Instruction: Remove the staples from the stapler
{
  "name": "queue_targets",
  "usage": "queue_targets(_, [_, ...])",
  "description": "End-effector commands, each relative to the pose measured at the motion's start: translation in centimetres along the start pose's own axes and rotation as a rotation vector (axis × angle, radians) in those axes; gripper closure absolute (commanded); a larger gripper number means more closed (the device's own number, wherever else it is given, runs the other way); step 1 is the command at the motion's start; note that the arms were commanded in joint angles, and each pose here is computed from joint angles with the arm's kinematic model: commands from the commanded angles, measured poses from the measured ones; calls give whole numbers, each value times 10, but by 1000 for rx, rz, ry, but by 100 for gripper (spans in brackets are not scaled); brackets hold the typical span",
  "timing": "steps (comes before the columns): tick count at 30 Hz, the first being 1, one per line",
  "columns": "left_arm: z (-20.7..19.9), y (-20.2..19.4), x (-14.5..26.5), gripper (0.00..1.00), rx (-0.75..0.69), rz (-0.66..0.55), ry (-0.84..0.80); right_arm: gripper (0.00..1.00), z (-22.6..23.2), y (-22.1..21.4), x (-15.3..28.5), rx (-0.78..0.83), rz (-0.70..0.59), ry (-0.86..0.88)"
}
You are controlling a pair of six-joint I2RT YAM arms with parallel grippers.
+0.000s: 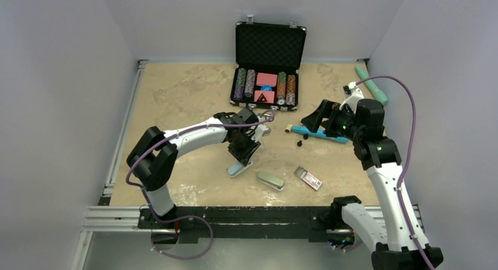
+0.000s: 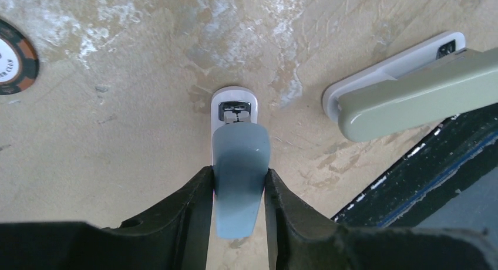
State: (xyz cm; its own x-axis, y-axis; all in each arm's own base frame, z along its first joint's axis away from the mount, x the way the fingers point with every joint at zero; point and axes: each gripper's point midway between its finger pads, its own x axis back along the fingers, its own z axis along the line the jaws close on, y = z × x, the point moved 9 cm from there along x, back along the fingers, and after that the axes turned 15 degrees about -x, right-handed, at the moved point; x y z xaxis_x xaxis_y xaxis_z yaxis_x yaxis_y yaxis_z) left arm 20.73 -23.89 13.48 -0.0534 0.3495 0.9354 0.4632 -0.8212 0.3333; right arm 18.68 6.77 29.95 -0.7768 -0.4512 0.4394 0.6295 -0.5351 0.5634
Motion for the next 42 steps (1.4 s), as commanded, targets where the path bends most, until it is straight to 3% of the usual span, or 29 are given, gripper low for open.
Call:
queue_targets(1, [-11,18,31,97,-16,-91,-84,5,16,9,11,1,-52,48])
queue_targets(12, [-31,33,103,100,4,-254,-141,5,33,8,19,-152,-40,130])
queue_targets(24, [-49,24,172,100,11,-465,-83,8,52,7,21,-307,36,270])
queue_targets(37, [-58,22,220,100,31,-610,-34,10,44,-11,1,-481,267,310])
queue_targets(39, [-59,22,225,100,40,-633,-22,11,43,-11,-1,-490,286,303])
queue_targets(42, [-60,21,230,100,48,-666,-9,21,43,-10,-5,-506,297,297])
